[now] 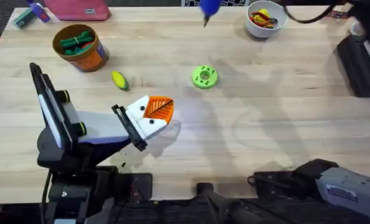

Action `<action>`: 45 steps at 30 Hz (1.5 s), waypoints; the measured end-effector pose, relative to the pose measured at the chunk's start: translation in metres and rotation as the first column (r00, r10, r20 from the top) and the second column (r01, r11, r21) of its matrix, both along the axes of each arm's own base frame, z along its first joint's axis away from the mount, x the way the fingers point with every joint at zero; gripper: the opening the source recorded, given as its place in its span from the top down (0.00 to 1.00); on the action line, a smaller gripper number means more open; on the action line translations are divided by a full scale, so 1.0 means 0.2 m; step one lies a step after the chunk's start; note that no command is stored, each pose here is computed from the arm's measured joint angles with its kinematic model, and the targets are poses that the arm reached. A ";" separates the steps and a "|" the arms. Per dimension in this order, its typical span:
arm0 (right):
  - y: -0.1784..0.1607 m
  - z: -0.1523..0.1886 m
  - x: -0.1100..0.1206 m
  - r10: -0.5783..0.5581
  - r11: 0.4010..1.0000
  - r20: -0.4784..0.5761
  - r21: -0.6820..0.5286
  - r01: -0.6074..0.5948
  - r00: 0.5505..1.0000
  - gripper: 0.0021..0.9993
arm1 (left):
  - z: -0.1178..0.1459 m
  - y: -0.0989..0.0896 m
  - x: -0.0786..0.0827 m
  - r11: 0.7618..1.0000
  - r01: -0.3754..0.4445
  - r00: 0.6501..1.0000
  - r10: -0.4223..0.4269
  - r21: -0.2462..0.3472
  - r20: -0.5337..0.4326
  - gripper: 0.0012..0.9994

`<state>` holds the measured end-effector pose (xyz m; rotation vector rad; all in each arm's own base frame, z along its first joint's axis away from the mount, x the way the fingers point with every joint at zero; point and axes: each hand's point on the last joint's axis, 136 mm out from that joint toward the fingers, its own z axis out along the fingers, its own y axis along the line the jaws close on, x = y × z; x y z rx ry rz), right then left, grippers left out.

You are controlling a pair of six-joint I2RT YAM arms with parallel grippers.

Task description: Pick up the gripper from the table and insert it into the empty holder that is missing its gripper. Then pick up a screw, insert it into the mounting hole, and use the screwdriver to tighten it. Finally, clean up the table by picking up the vegetable and placing it into the bucket.

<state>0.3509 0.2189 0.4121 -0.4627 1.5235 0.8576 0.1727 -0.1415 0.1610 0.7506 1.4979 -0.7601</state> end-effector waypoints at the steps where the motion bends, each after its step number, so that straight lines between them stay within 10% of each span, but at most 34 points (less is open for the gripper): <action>1: 0.04 -0.01 -0.02 0.059 0.998 0.005 0.000 -0.059 0.998 0.98 | 0.00 0.00 0.00 1.000 0.000 1.000 0.000 0.000 0.000 0.99; 20: 0.57 -0.03 -0.48 0.563 0.826 0.104 -0.027 -0.563 0.820 0.98 | 0.00 0.00 0.00 1.000 0.000 1.000 0.000 0.000 0.000 0.99; 45: 0.62 -0.02 -0.77 0.633 0.732 0.388 -0.017 -0.681 0.670 0.98 | 0.00 0.00 0.00 1.000 0.000 1.000 0.000 0.000 0.000 0.99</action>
